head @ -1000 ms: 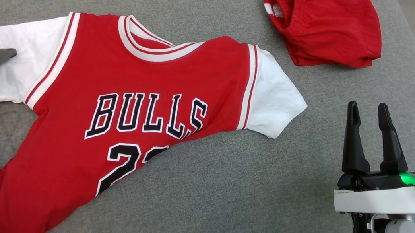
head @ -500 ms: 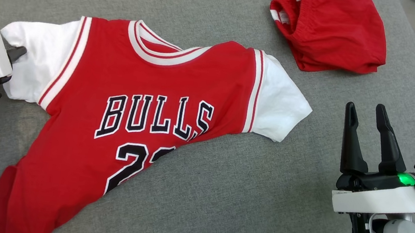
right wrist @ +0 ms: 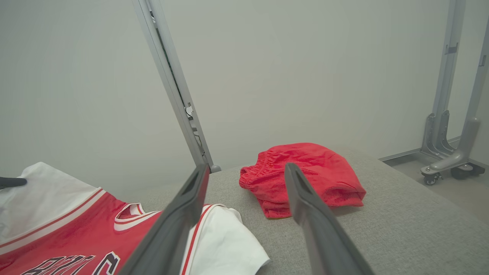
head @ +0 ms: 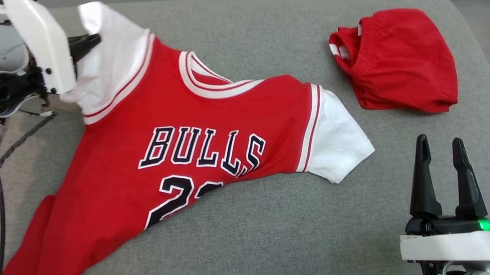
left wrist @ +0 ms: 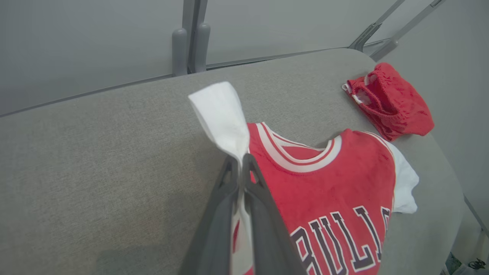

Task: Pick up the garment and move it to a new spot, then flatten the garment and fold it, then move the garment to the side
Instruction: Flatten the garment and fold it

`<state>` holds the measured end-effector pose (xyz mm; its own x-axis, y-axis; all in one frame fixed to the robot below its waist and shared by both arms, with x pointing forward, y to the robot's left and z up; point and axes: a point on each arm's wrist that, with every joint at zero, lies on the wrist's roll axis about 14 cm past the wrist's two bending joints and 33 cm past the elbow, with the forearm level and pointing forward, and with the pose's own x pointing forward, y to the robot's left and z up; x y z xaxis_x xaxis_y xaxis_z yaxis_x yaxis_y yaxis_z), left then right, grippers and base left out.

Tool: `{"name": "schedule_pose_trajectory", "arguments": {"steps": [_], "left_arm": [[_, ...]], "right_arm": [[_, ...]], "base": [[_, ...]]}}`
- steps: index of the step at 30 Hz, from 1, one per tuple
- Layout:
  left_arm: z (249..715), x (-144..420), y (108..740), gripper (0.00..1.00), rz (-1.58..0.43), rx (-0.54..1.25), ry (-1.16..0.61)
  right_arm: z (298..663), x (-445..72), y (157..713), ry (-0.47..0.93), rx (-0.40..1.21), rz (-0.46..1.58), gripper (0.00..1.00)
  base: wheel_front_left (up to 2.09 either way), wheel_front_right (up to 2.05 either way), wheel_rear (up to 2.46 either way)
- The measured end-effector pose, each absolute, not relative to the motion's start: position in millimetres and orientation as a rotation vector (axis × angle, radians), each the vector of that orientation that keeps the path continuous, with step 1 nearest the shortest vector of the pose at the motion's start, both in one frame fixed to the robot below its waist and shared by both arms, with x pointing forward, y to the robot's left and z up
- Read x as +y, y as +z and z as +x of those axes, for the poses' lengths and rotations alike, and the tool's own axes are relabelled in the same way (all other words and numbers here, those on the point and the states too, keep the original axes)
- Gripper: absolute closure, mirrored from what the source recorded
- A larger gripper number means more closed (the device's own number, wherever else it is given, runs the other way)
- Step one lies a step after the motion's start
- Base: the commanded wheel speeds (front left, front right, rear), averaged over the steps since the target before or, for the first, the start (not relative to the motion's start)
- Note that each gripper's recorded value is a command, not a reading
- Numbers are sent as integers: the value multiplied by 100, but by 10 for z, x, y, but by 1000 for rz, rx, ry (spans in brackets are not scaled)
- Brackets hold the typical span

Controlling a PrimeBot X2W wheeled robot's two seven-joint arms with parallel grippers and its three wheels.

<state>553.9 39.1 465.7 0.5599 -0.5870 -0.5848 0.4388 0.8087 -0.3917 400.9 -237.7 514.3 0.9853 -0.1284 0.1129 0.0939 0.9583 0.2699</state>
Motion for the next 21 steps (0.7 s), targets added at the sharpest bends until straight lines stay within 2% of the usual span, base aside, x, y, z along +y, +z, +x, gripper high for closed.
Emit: {"name": "schedule_pose_trajectory", "arguments": {"steps": [5, 12, 21], "left_arm": [[5320, 113, 5118, 100, -190, 643, -732], [4785, -485, 5520, 100, -223, 533, -928], [4187, -1263, 5486, 100, -260, 511, -1114]], "right_arm": [[3905, -2453, 5224, -129, -154, 263, 0], [3743, -2682, 5315, -181, -184, 239, 0], [3548, -3084, 5411, -279, -211, 176, 0]], "base": [[0, 0, 0], [0, 0, 0], [0, 0, 0]]}}
